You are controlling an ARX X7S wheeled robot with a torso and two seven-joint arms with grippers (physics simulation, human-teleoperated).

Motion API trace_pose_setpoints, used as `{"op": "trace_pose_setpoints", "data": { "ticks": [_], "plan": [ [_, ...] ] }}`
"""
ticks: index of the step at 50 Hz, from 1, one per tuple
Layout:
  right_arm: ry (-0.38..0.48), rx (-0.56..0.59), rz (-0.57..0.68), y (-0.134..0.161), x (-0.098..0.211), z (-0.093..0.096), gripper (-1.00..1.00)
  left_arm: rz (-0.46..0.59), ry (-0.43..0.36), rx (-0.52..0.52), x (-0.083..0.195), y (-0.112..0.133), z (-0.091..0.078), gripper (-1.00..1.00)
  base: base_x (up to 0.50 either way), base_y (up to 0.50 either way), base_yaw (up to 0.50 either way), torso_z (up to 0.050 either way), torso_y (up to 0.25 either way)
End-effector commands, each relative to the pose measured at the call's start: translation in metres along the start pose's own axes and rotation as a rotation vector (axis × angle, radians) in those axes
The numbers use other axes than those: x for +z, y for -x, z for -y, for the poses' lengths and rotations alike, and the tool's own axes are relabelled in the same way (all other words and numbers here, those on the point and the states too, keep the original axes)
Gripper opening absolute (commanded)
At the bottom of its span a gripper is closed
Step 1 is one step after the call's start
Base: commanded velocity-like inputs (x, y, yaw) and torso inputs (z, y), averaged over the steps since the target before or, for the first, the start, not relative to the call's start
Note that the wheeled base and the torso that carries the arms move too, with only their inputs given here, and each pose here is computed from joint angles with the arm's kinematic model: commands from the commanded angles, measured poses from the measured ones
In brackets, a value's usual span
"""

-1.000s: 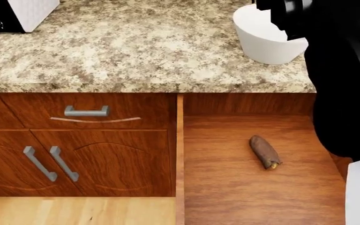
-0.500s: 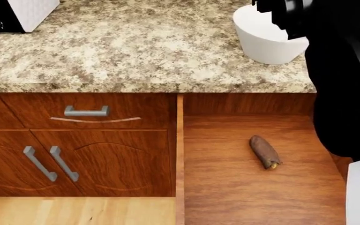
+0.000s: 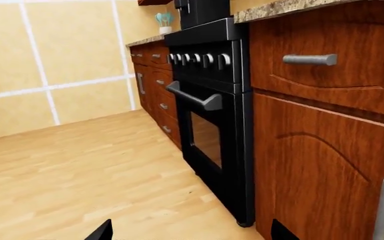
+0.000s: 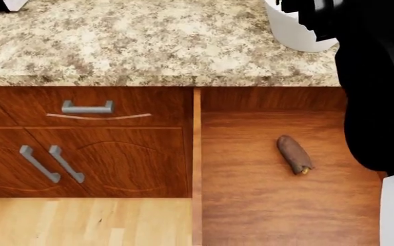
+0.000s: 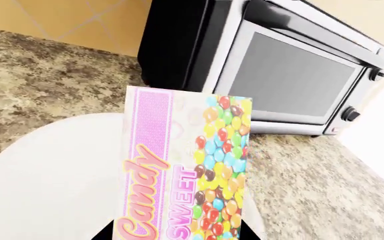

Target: Place the bar in the bowl and close the drawer.

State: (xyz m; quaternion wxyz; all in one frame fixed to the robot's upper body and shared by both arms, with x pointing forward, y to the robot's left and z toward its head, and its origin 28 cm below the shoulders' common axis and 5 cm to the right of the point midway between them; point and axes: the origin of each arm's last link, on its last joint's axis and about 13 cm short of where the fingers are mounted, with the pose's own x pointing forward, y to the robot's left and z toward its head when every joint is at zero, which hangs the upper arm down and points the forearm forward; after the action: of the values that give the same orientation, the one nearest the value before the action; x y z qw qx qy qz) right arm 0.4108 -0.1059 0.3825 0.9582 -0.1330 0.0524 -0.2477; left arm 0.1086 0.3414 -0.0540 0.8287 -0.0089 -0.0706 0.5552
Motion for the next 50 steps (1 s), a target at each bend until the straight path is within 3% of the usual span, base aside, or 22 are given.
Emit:
{"op": "trace_pose_setpoints", "data": {
  "ticks": [1, 16, 17, 50],
  "plan": [
    [0.013, -0.006, 0.021, 0.001, 0.005, 0.003, -1.00, 0.000, 0.006, -0.002, 0.001, -0.001, 0.002, 1.00, -0.01, 0.00, 0.00, 0.000, -0.078],
    [-0.024, -0.010, 0.057, 0.004, 0.018, 0.008, -1.00, -0.003, 0.016, -0.026, 0.001, -0.003, 0.007, 1.00, 0.00, 0.00, 0.00, 0.000, 0.000],
    [-0.025, -0.011, 0.057, 0.005, 0.019, 0.008, 1.00, -0.003, 0.016, -0.026, 0.001, -0.003, 0.007, 1.00, 0.00, 0.00, 0.00, 0.000, 0.000],
    [-0.054, 0.001, 0.066, 0.012, 0.035, 0.017, 1.00, 0.000, 0.028, -0.039, 0.004, -0.005, 0.011, 1.00, 0.00, 0.00, 0.00, 0.000, 0.000]
  ]
}}
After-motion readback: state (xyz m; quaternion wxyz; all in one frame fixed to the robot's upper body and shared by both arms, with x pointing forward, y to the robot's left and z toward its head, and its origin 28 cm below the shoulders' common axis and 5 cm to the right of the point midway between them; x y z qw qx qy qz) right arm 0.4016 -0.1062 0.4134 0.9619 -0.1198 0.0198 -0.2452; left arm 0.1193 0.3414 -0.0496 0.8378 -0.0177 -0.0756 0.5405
